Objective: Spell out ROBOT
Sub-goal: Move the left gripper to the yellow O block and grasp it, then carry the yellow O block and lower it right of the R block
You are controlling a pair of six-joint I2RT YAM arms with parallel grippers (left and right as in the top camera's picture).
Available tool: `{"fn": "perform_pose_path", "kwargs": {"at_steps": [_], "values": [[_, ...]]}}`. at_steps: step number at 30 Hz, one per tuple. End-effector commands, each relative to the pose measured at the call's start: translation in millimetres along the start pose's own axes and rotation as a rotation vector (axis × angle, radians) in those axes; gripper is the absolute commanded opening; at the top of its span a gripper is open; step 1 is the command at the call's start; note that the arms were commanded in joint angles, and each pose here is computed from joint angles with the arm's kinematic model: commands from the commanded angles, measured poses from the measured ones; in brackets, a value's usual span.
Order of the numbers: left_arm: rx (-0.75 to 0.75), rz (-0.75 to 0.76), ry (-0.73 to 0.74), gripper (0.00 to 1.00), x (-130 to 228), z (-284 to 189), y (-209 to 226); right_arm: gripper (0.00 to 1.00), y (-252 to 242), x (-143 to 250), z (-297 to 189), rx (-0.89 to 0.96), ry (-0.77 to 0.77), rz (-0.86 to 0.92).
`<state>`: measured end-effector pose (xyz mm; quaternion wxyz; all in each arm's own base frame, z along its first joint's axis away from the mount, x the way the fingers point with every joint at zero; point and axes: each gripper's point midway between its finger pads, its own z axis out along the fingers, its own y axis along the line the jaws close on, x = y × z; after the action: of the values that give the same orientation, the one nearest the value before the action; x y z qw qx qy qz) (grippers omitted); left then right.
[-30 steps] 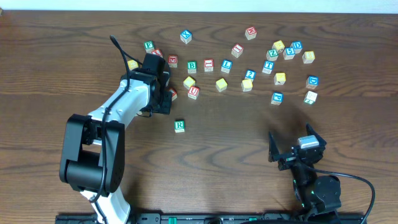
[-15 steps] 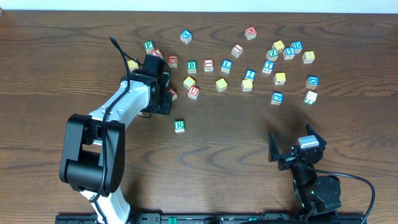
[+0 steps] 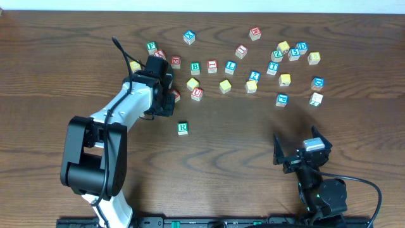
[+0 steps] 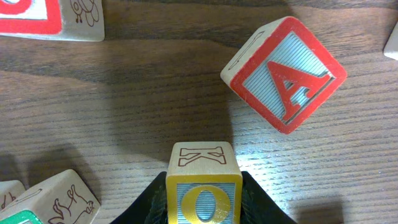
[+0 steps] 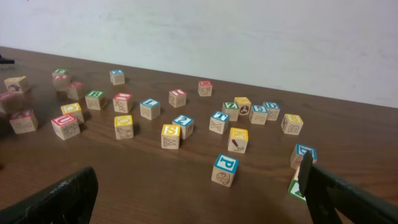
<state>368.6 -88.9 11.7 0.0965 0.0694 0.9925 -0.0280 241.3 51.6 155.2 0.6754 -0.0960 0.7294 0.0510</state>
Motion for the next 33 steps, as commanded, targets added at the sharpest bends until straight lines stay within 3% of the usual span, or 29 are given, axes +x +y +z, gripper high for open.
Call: {"fn": "perform_pose_path", "kwargs": {"at_steps": [1,6,16,20,25,33], "values": [[0.003,0.01,0.03,0.28,9.0,7.8,-0.3,0.99,2.4,0.6,-0.2,-0.011,0.001,0.015],[0.006,0.01,0.008,0.28,0.4,-1.9,-1.4,0.99,2.4,0.6,-0.2,-0.011,0.001,0.015],[0.061,0.002,-0.236,0.28,-43.4,-131.5,-14.3,0.99,2.4,0.6,-0.2,-0.011,0.001,0.015],[0.122,-0.09,-0.351,0.28,-36.2,-188.7,-20.4,0.99,2.4,0.6,-0.2,-0.011,0.001,0.015],[0.15,-0.18,-0.392,0.27,-14.3,-226.4,-21.4,0.99,2.4,0.6,-0.2,-0.011,0.001,0.015],[0.178,-0.096,-0.278,0.21,23.4,-210.4,-59.7,0.99,2.4,0.6,-0.2,-0.011,0.001,0.015]]}}
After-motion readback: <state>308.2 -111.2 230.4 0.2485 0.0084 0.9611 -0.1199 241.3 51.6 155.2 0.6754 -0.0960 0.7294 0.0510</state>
